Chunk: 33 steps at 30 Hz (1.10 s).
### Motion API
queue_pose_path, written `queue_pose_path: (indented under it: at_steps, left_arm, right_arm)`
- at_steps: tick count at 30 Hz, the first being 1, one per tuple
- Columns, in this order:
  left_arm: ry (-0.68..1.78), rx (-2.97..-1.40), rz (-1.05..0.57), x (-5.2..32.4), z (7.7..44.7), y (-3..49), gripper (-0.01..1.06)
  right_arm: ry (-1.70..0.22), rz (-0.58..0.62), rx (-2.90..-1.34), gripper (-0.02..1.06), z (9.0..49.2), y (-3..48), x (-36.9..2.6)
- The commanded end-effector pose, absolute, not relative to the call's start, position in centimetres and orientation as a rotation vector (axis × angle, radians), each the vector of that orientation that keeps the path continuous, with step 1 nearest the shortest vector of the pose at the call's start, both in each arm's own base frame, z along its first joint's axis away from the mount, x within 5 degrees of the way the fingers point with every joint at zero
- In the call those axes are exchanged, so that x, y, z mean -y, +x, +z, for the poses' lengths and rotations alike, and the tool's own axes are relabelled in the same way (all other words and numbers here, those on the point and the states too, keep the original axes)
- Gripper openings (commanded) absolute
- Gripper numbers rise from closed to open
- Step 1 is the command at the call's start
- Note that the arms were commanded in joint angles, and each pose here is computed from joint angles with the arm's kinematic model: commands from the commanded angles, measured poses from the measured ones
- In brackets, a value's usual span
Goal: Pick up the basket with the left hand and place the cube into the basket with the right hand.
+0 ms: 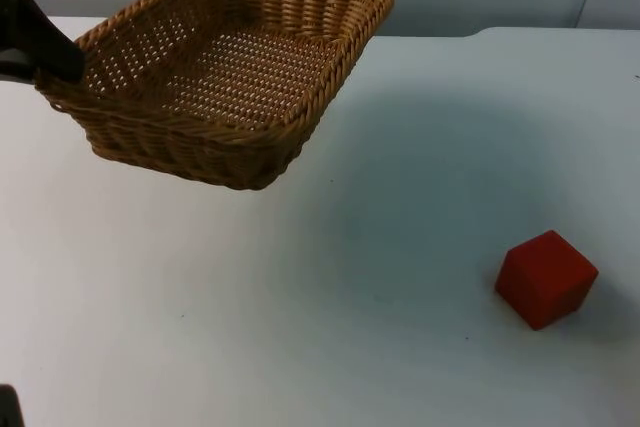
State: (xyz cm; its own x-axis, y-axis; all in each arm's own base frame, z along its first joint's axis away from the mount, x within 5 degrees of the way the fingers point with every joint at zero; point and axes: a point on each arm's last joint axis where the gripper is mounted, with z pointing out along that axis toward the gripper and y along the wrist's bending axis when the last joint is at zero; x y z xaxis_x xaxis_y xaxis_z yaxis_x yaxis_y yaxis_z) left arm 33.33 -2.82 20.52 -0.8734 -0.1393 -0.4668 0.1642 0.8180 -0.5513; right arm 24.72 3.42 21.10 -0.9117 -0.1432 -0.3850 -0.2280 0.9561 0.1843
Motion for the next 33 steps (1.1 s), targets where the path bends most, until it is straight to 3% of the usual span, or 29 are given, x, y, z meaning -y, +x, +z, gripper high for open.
queue_pose_path:
  at_steps: [1, 2, 6, 12, 14, 16, 17, 20, 21, 22, 24, 33]
  left_arm:
    - [0.007, -2.472, -0.859, 3.1, 21.3, 33.3, 0.00]
    - [0.007, -2.472, -0.859, 3.1, 21.3, 33.3, 0.00]
    - [0.007, -2.472, -0.859, 3.1, 21.3, 33.3, 0.00]
    - [0.007, -2.472, -0.859, 3.1, 21.3, 33.3, 0.00]
    - [0.007, -2.472, -0.859, 3.1, 21.3, 33.3, 0.00]
    - [0.007, -2.472, -0.859, 3.1, 21.3, 33.3, 0.00]
    - [0.007, -2.472, -0.859, 3.1, 21.3, 33.3, 0.00]
    - [0.008, -2.473, -0.858, 3.0, 21.3, 33.3, 0.00]
    - [0.008, -2.473, -0.858, 3.0, 21.3, 33.3, 0.00]
    - [0.008, -2.473, -0.858, 3.0, 21.3, 33.3, 0.00]
    - [0.008, -2.473, -0.858, 3.0, 21.3, 33.3, 0.00]
    - [0.008, -2.473, -0.858, 3.0, 21.3, 33.3, 0.00]
  right_arm:
    - [-0.421, 0.216, -2.747, 0.00, 21.1, 26.4, -6.8]
    - [-0.421, 0.216, -2.747, 0.00, 21.1, 26.4, -6.8]
    - [-0.616, 0.018, -2.765, 0.00, 21.8, 28.0, -11.0]
    - [-0.676, -0.075, -2.803, 0.01, 21.6, 28.9, -13.5]
    - [-0.683, -0.095, -2.849, 0.11, 20.8, 29.0, -13.5]
    - [-0.696, -0.124, -2.917, 0.32, 19.8, 28.8, -13.4]
    - [-0.696, -0.124, -2.917, 0.32, 19.8, 28.8, -13.4]
    - [-0.621, -0.113, -2.977, 0.71, 19.1, 28.7, -13.5]
    - [-0.621, -0.113, -2.977, 0.71, 19.1, 28.7, -13.5]
    - [-0.578, -0.104, -2.986, 0.87, 18.9, 28.8, -13.6]
    - [-0.569, -0.106, -2.993, 0.97, 18.7, 28.8, -13.6]
    - [-0.523, -0.031, -3.057, 0.89, 14.8, 29.7, -14.7]
